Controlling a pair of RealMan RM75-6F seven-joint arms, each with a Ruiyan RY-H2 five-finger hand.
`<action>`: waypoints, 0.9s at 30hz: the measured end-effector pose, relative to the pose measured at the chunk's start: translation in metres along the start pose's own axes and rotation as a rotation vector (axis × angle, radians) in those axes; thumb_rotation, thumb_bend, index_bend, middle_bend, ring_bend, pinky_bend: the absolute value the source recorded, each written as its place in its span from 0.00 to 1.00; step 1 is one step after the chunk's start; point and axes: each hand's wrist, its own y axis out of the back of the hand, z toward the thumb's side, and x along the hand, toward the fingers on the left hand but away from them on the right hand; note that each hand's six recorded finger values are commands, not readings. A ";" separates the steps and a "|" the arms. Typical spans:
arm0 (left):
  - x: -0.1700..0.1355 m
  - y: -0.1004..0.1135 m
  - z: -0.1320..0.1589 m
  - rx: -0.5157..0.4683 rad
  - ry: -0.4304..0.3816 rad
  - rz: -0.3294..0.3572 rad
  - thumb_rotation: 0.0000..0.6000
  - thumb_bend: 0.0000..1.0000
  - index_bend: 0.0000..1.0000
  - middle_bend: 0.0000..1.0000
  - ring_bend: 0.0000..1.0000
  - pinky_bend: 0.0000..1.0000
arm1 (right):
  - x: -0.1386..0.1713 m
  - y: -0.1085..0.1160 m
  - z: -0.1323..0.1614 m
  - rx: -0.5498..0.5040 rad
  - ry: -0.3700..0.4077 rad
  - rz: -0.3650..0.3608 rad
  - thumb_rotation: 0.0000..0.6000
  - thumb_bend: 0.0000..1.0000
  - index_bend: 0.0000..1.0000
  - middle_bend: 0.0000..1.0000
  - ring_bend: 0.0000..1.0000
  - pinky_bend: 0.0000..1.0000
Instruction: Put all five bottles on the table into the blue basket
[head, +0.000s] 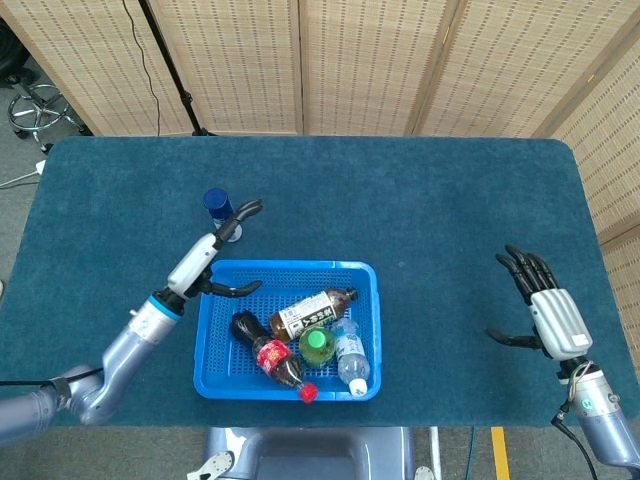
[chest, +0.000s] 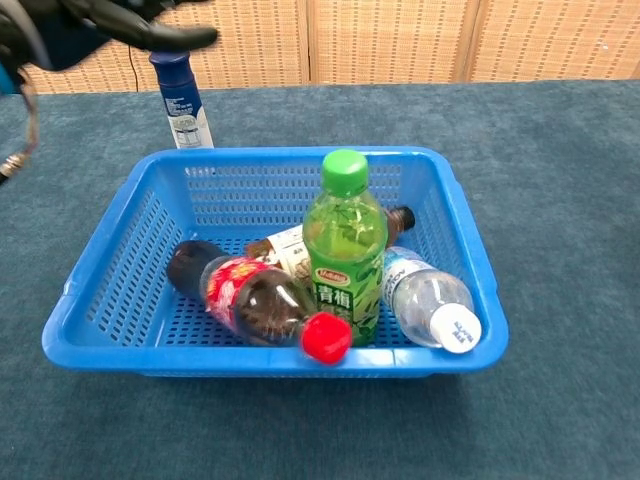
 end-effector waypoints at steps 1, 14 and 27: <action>-0.004 0.011 0.001 0.002 -0.005 0.031 1.00 0.24 0.00 0.00 0.00 0.00 | 0.000 0.000 0.001 0.000 0.002 0.001 1.00 0.00 0.01 0.00 0.00 0.00; -0.051 0.118 -0.074 0.058 0.276 0.379 1.00 0.01 0.00 0.00 0.00 0.00 | -0.001 -0.006 0.004 -0.006 0.014 0.025 1.00 0.00 0.01 0.00 0.00 0.00; -0.024 0.099 -0.153 0.092 0.485 0.309 1.00 0.01 0.00 0.00 0.00 0.00 | -0.003 -0.010 -0.001 -0.002 -0.006 0.040 1.00 0.00 0.01 0.00 0.00 0.00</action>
